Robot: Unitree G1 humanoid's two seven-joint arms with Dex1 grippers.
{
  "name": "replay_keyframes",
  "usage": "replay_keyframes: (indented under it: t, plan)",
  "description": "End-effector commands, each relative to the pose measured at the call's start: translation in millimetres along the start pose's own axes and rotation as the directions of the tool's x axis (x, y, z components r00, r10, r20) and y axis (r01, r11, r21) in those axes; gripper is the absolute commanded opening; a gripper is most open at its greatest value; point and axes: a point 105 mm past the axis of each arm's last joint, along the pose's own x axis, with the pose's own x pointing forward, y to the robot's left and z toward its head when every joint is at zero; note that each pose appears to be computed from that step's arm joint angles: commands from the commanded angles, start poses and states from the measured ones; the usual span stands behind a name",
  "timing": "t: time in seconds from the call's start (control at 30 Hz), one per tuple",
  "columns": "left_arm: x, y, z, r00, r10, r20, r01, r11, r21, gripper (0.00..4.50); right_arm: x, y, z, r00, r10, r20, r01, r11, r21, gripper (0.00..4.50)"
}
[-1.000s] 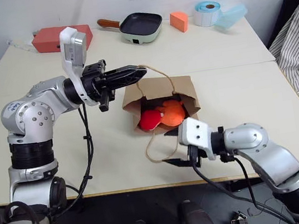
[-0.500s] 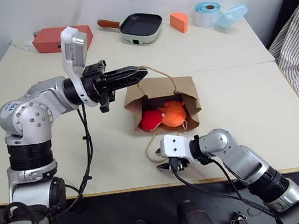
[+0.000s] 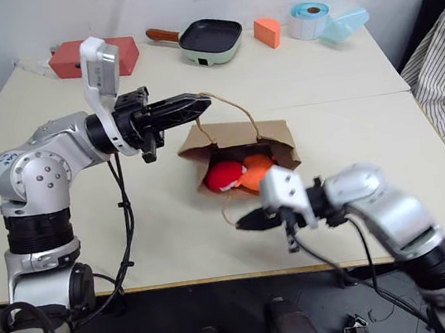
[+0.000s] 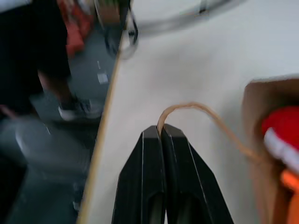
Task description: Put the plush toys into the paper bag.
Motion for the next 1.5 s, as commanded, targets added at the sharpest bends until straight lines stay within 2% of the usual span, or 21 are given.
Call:
replay_keyframes:
  t: [0.03,0.13,0.23,0.37,0.5,0.67,0.8,0.83,0.9,1.0,1.1,1.2,1.33,1.4,1.5]
  plan:
    - [-1.6,-2.7,28.1,0.996,-0.010,0.085,0.004,0.998,0.067,0.00,-16.0,2.2,54.6,0.992,0.025,0.124,-0.020,0.999,-0.041,0.06]
    - [-0.2,-0.5,30.8,0.994,-0.007,0.109,0.000,0.998,0.067,0.00,-23.8,-15.0,65.5,0.994,-0.052,0.098,0.062,0.993,-0.097,0.06]
    - [3.3,-0.3,17.0,0.996,-0.008,0.085,0.003,0.998,0.062,0.00,-27.5,-32.9,47.9,0.990,-0.142,0.016,0.143,0.978,-0.150,0.06]
    - [6.6,-3.8,5.4,0.998,-0.020,0.064,0.016,0.998,0.058,0.00,-24.0,-49.4,41.9,0.971,-0.239,0.015,0.236,0.947,-0.216,0.06]
    - [6.0,-7.0,3.0,0.998,-0.031,0.064,0.027,0.998,0.059,0.00,-19.0,-38.5,34.9,0.983,-0.181,0.002,0.177,0.959,-0.220,0.06]
    - [10.9,-3.6,17.7,0.993,-0.043,0.114,0.037,0.998,0.060,0.00,-30.0,-42.4,52.5,0.969,-0.232,0.090,0.246,0.943,-0.222,0.06]
    - [15.6,-3.2,11.7,0.995,-0.051,0.088,0.045,0.997,0.067,0.00,-45.4,-38.6,46.2,0.969,-0.242,0.044,0.246,0.948,-0.204,0.06]
    - [15.3,-3.1,9.7,0.995,-0.050,0.081,0.044,0.997,0.069,0.00,-46.4,-36.5,42.5,0.971,-0.236,0.026,0.236,0.952,-0.193,0.23]
    - [12.4,-2.9,9.0,0.995,-0.042,0.090,0.037,0.998,0.055,0.41,-48.3,-31.3,33.1,0.975,-0.219,-0.029,0.211,0.962,-0.173,0.58]
    - [4.4,-6.8,13.1,0.994,-0.041,0.101,0.036,0.998,0.052,1.17,-54.5,-30.2,37.8,0.968,-0.249,-0.017,0.242,0.954,-0.177,1.54]
    - [-9.2,-15.0,23.2,0.992,-0.047,0.121,0.041,0.998,0.050,2.14,-65.7,-26.0,48.8,0.958,-0.288,0.019,0.287,0.945,-0.155,2.59]
    - [-31.9,-29.1,29.1,0.992,-0.053,0.117,0.049,0.998,0.037,3.09,-82.5,-15.2,60.8,0.938,-0.339,0.071,0.345,0.935,-0.080,2.59]
    - [-61.5,-46.2,17.9,0.999,-0.003,0.044,0.003,1.000,0.009,4.40,-100.1,3.8,60.7,0.903,-0.420,0.092,0.420,0.907,0.018,2.59]
    - [-70.6,-52.2,7.0,1.000,0.031,0.007,-0.031,1.000,-0.007,4.46,-106.5,11.7,59.1,0.879,-0.462,0.120,0.454,0.887,0.090,2.59]
    - [-75.7,-58.9,-26.1,0.991,0.080,-0.103,-0.079,0.997,0.011,4.50,-103.3,24.7,42.3,0.860,-0.499,0.106,0.476,0.860,0.186,2.00]
